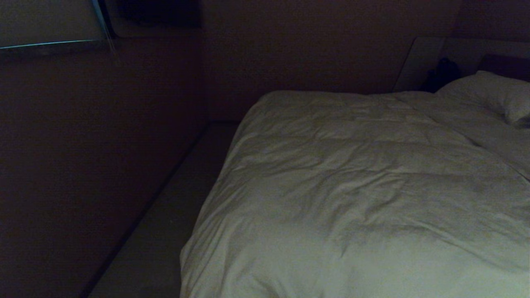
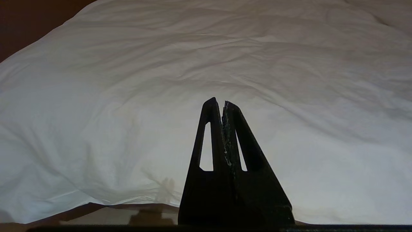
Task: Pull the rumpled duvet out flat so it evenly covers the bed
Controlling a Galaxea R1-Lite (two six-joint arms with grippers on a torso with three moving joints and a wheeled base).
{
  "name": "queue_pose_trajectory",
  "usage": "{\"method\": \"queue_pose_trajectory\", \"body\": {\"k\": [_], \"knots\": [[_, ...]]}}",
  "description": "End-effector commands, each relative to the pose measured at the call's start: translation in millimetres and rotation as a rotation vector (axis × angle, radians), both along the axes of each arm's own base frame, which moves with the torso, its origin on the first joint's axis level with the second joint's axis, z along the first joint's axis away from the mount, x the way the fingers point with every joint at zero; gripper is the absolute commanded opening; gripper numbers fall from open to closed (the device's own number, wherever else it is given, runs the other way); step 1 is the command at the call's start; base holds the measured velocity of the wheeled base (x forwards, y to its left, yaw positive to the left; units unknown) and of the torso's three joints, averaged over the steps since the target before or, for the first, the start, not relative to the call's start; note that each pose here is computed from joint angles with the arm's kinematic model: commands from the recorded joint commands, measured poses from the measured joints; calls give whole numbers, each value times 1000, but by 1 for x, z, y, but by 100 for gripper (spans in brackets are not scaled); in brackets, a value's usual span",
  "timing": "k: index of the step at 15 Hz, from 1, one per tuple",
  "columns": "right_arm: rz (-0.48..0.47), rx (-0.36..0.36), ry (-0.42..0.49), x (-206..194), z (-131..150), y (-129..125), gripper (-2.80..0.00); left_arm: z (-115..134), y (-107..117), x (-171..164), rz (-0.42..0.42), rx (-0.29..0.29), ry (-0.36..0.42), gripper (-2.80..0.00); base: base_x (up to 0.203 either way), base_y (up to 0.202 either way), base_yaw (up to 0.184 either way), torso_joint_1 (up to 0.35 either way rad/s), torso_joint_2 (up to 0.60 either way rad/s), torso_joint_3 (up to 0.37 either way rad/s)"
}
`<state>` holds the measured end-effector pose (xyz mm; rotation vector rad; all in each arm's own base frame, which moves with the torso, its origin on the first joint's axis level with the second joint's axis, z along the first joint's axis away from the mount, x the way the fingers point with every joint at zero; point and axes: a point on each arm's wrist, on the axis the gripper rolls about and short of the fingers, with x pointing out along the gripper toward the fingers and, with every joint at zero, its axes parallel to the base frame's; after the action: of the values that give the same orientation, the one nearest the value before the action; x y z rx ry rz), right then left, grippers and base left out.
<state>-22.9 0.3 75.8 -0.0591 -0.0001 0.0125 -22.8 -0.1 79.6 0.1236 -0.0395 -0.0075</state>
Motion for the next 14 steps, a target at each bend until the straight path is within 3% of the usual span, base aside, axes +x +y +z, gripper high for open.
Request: {"method": "queue_pose_trajectory", "body": {"k": [1, 14], "knots": [[1, -1, 0, 0, 0, 0, -280, -5, 0, 0, -5, -9, 52, -280, 0, 0, 0, 0, 0, 0], [0, -1, 0, 0, 0, 0, -280, -6, 0, 0, -12, -13, 56, -280, 0, 0, 0, 0, 0, 0]]}}
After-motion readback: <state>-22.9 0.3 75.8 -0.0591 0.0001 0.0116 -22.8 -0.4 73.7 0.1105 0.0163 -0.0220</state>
